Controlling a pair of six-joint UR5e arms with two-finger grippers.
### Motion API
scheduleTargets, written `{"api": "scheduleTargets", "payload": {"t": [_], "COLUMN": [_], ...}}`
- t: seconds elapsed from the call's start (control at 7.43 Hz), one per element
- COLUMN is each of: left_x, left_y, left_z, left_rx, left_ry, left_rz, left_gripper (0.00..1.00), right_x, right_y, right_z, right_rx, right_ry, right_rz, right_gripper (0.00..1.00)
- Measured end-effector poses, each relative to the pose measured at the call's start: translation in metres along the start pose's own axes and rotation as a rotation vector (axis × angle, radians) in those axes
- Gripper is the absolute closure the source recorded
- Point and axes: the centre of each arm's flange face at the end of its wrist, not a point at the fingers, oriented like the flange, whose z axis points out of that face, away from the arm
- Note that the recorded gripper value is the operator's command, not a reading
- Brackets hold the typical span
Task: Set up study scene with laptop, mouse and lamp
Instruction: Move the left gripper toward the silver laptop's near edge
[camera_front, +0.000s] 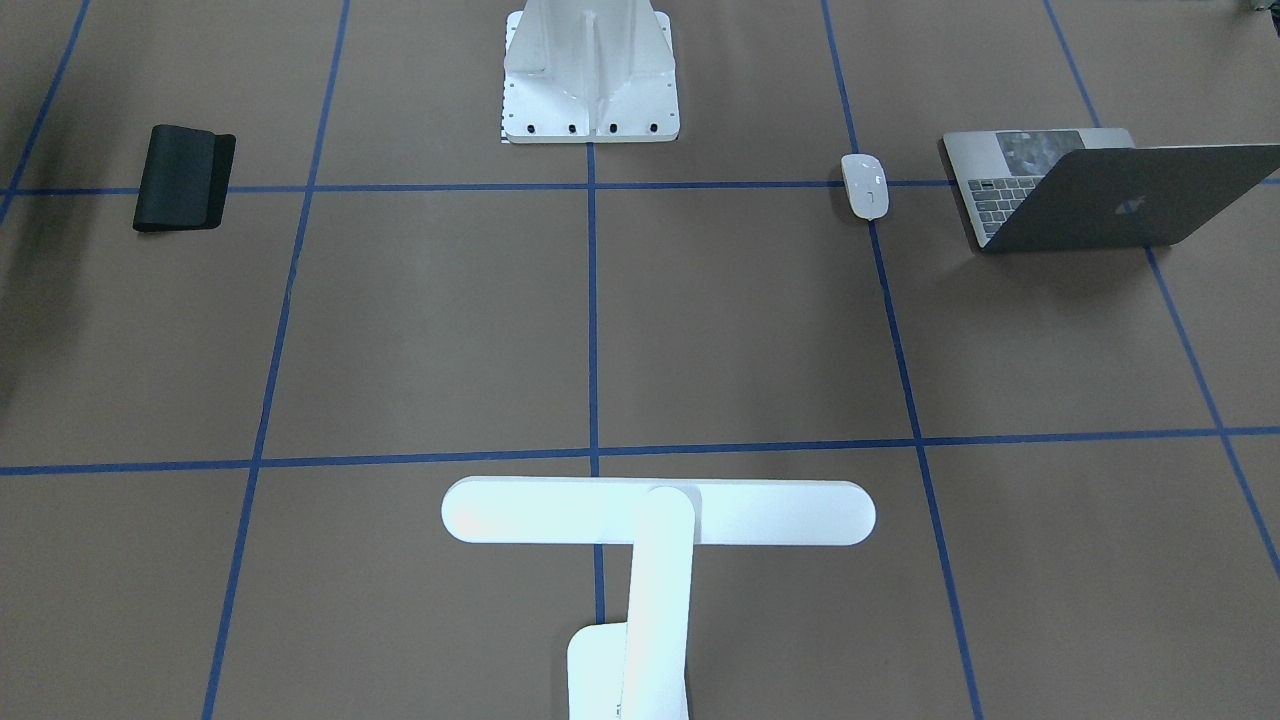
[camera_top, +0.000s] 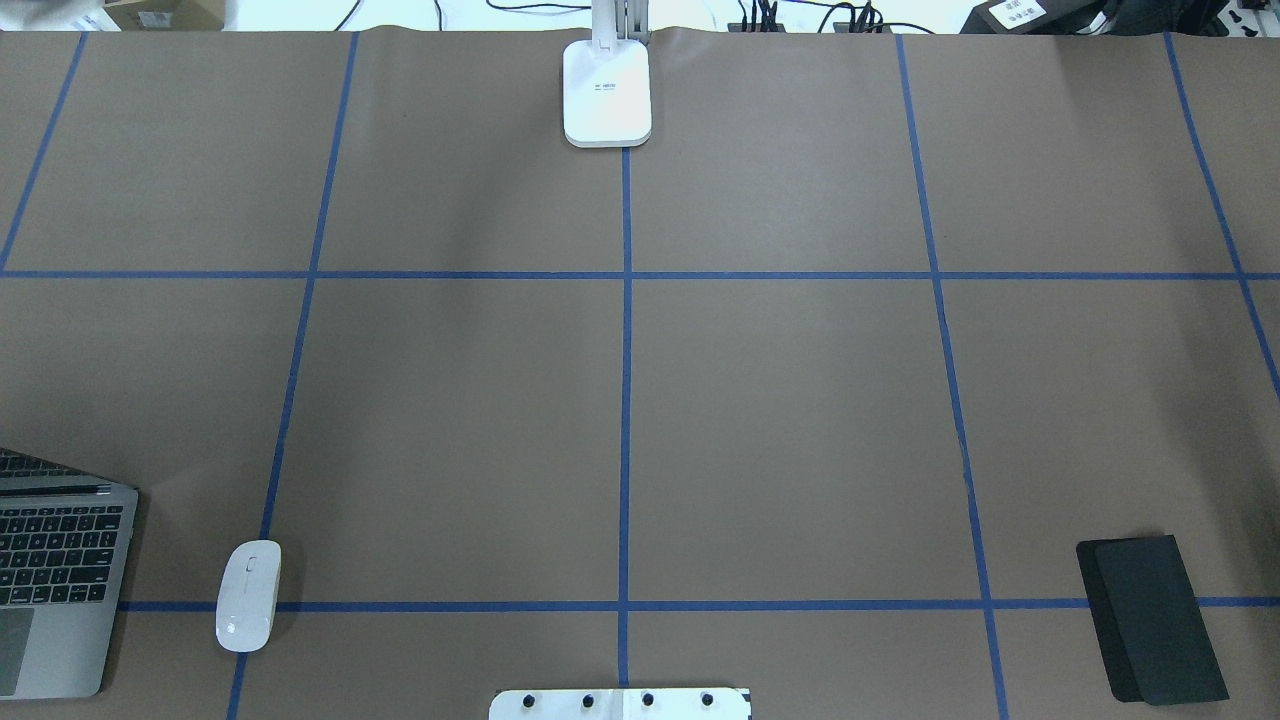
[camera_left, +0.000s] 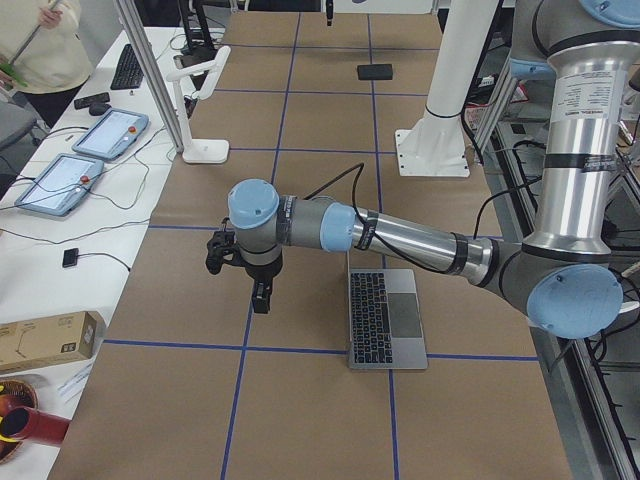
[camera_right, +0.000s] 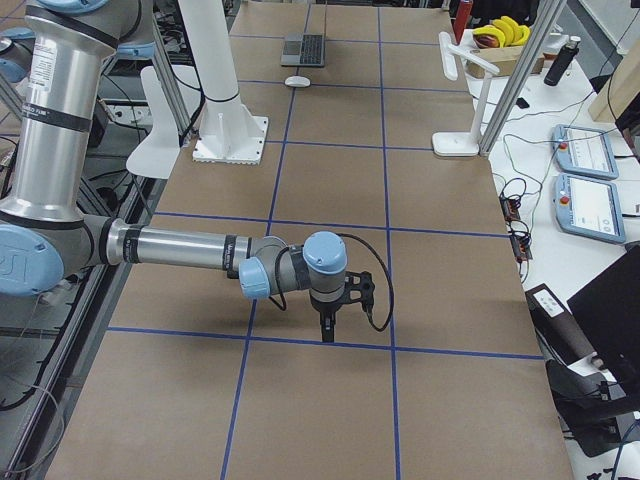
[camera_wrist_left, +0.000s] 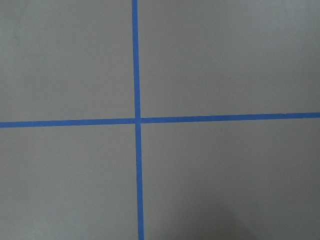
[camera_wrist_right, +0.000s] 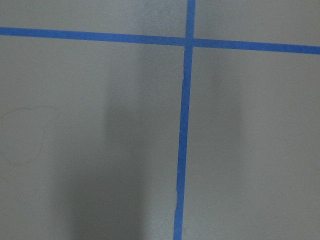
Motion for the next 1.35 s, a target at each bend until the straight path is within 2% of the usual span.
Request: {"api": "scheduleTargets", "payload": {"t": [0.4,0.67,0.94,1.35], "left_x": [-0.001,-0.005,-0.006,-0.012], "left_y": [0.0,0.004,0.015,0.051], "left_z": [0.001,0.004,0.004,0.009], "left_rx": [-0.002,-0.011,-0.02,-0.039], "left_ry": [0.0,-0.002,-0.002,-0.007], "left_rz": [-0.006,-0.028,-0.115,-0.323], "left_gripper": [0.0,0.0,0.0,0.0], "right_x": [-0.009,-0.013,-0.011,-0.029], "right_y": [-0.006,-0.009,-0.007,-0.008], "right_z": [0.003,0.009,0.012,0.013], "right_rx": [-0.003,-0.006,-0.024,-0.044], "right_ry": [0.011,0.048,0.069,0.061], "right_rz": [-0.026,-0.042,-0.028,-0.052], "right_gripper": [0.0,0.0,0.0,0.0]}}
